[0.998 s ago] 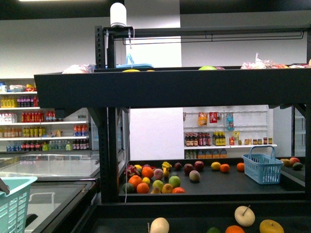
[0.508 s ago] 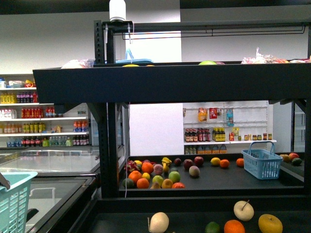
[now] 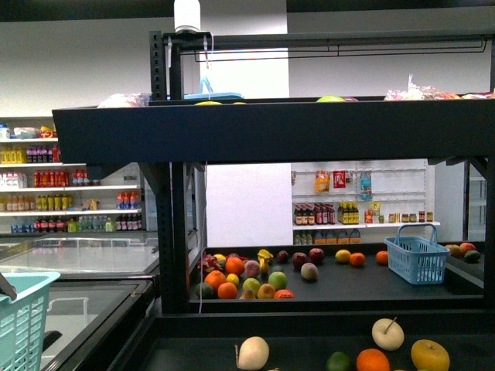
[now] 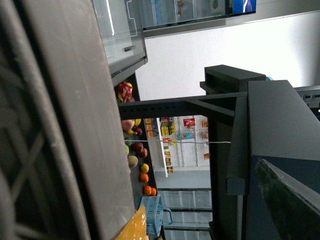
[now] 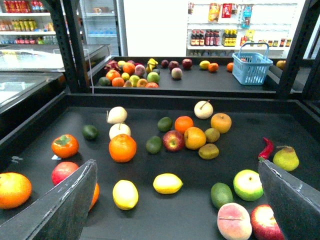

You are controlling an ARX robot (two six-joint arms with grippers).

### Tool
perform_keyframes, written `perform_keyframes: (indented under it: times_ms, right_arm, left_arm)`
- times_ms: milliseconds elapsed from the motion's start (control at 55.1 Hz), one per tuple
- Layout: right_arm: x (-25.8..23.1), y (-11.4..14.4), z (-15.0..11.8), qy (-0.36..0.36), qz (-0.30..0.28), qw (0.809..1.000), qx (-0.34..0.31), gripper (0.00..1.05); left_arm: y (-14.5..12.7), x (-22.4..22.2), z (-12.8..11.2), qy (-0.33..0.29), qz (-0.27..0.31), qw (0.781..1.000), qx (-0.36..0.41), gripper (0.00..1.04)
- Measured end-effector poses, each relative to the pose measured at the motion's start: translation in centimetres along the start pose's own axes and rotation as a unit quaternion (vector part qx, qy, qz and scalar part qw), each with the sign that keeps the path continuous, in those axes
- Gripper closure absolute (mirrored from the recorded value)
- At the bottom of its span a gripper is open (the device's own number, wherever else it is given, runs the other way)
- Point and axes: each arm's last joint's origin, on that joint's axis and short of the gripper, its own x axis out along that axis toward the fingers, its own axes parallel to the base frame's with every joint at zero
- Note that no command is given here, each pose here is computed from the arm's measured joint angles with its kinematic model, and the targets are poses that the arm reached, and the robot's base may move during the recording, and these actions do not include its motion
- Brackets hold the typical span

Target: Pick lemon from shelf

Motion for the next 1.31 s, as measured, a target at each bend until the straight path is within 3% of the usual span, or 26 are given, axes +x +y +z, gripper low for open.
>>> perform_keyframes:
  times_ms: [308,472,653,816,1125,1197,1306]
  right_arm:
    - [0.0,0.0,0.0,0.000,0.000,1.000,0.000,0.08]
    - [0.0,0.0,0.0,0.000,0.000,1.000,0.000,0.08]
    - [0.0,0.0,0.0,0.000,0.000,1.000,0.000,0.08]
    - [0.0,0.0,0.0,0.000,0.000,1.000,0.000,0.08]
    - [0.0,0.0,0.0,0.000,0.000,1.000,0.000,0.08]
    - [0.0,0.0,0.0,0.000,0.000,1.000,0.000,0.08]
    - [0.0,0.0,0.0,0.000,0.000,1.000,0.000,0.08]
  left_arm:
    - [0.5,-0.1,0.1,-0.002,0.009,1.000,0.001,0.76]
    - [0.8,-0.5,-0.7,0.013,0.017,1.000,-0.007,0.93]
    - [-1.6,-2.3,-2.8,0.050,-0.005,0.998,0.037,0.96]
    - [-4.0,-3.9,-6.9,0.106,-0.037,0.991,0.070,0.98]
    - [-7.9,-5.2,-18.3,0.261,-0.118,0.953,0.103,0.98]
    - [-8.0,-5.1,-21.7,0.307,-0.117,0.937,0.116,0.98]
    - [-7.7,-4.1,-24.9,0.342,-0.115,0.924,0.130,0.98]
